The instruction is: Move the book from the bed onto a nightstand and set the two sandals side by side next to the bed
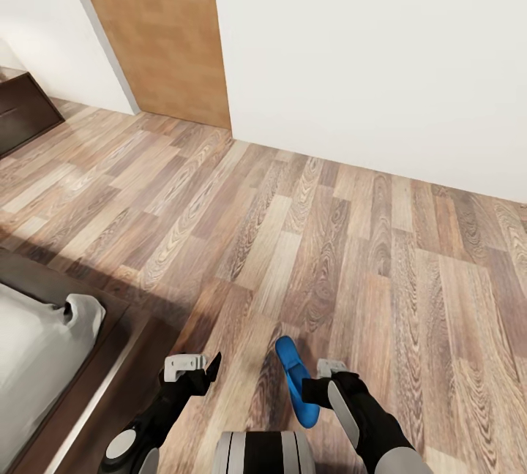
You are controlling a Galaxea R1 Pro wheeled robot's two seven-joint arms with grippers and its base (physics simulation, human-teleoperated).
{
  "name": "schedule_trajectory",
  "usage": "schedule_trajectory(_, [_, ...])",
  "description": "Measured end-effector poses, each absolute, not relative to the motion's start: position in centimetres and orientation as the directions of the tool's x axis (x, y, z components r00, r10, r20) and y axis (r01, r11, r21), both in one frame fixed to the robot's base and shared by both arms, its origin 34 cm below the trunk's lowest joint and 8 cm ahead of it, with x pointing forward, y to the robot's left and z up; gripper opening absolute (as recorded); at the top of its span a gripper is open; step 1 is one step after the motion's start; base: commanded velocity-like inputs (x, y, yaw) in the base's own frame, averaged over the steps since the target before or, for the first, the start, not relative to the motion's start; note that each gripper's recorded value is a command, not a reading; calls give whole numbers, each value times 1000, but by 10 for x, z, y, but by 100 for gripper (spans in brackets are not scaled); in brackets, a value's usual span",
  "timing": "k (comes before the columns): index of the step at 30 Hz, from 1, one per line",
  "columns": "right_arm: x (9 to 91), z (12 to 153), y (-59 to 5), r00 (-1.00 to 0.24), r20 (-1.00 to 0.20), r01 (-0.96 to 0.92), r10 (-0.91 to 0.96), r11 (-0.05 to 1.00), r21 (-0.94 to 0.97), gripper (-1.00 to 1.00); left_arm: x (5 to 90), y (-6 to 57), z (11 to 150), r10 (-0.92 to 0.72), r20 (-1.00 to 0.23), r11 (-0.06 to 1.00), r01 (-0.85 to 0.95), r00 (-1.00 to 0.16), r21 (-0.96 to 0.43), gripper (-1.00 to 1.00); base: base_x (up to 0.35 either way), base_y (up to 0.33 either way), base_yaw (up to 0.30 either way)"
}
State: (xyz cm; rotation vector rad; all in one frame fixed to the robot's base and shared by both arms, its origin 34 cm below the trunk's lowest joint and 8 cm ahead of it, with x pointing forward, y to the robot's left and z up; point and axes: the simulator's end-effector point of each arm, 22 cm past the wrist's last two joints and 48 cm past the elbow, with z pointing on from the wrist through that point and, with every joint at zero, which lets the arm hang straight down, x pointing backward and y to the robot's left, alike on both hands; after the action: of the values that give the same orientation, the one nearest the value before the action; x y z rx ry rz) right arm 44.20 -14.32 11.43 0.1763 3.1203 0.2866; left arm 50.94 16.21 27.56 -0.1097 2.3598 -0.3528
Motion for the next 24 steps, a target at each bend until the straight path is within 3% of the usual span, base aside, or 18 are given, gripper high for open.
schedule_trajectory(24, [493,162,-143,-985,-128,90,117,976,201,-100,529,162,321,-180,-732,959,50,-657,-280,100,0,0,0])
